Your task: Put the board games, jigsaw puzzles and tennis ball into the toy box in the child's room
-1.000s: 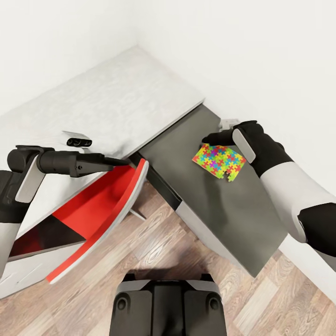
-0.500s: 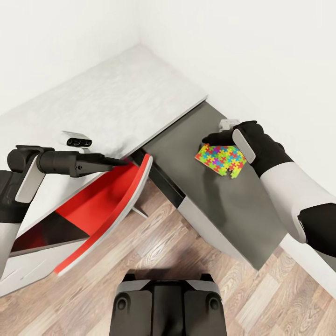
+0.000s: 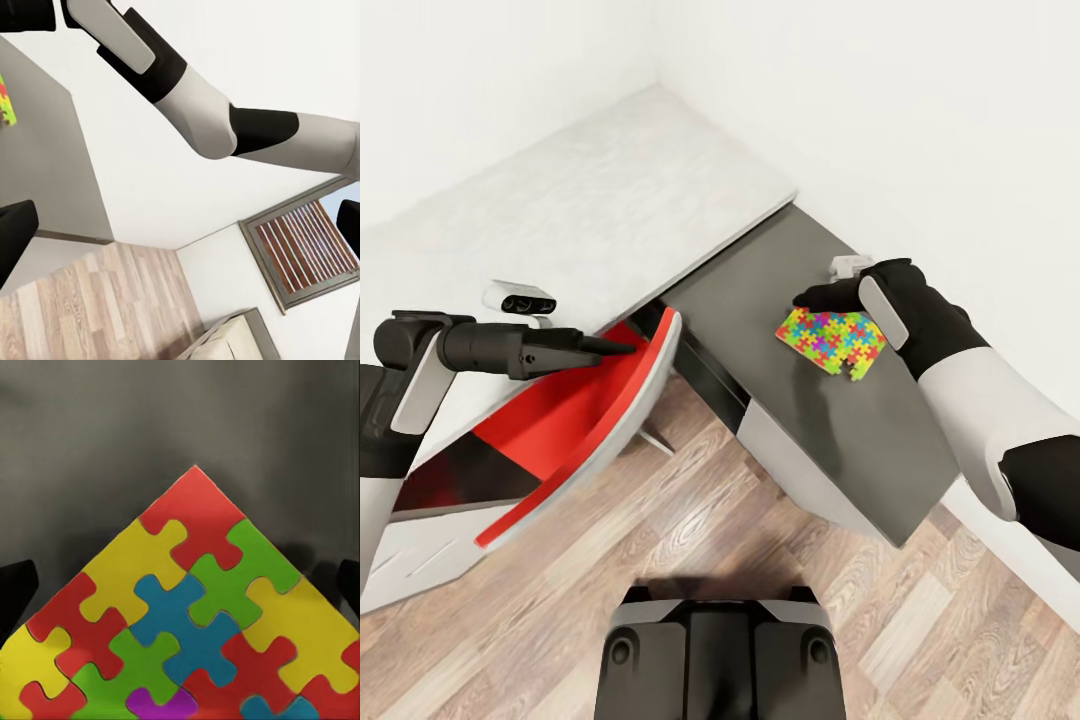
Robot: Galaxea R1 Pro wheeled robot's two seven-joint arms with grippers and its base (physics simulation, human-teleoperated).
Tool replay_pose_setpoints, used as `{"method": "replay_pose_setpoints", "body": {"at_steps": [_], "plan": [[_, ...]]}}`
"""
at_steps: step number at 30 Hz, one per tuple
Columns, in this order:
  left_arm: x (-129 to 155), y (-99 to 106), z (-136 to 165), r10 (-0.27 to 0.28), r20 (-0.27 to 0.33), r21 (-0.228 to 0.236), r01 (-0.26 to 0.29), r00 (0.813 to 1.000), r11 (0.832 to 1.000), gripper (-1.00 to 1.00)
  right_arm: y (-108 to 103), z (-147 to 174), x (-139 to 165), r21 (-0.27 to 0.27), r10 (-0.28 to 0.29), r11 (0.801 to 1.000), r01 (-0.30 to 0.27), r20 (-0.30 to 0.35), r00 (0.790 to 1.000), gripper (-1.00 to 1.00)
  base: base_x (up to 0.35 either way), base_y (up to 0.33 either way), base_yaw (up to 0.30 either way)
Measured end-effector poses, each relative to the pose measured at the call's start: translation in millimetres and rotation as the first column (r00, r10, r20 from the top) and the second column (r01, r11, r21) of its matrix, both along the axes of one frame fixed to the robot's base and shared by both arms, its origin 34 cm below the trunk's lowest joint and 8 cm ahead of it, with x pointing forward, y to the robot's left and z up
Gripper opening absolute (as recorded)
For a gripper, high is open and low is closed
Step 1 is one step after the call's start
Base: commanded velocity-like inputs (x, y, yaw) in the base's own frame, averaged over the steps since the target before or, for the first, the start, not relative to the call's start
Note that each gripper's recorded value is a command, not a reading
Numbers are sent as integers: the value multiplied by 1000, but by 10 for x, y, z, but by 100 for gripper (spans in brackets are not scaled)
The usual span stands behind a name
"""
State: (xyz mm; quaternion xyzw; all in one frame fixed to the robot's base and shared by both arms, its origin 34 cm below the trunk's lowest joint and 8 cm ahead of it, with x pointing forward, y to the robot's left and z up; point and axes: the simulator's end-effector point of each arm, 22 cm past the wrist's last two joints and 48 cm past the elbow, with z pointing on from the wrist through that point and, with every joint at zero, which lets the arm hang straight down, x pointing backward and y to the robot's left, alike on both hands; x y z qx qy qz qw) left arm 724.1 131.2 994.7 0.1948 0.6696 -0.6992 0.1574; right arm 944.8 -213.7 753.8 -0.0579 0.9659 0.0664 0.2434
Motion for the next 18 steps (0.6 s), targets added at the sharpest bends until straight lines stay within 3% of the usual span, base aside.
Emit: {"method": "replay_pose_setpoints", "body": {"at_steps": [8, 18], "plan": [[-2, -1, 6, -1, 2, 0, 1, 1000, 1000, 100, -3, -1, -1, 0, 0, 1000, 0, 0, 1000, 100, -79, -27, 0], [-5, 9, 14, -1, 7, 3, 1, 1000, 1000, 100, -1, -5, -6, 1, -1, 1000, 1, -2, 1000, 100, -222, -59, 0]]}}
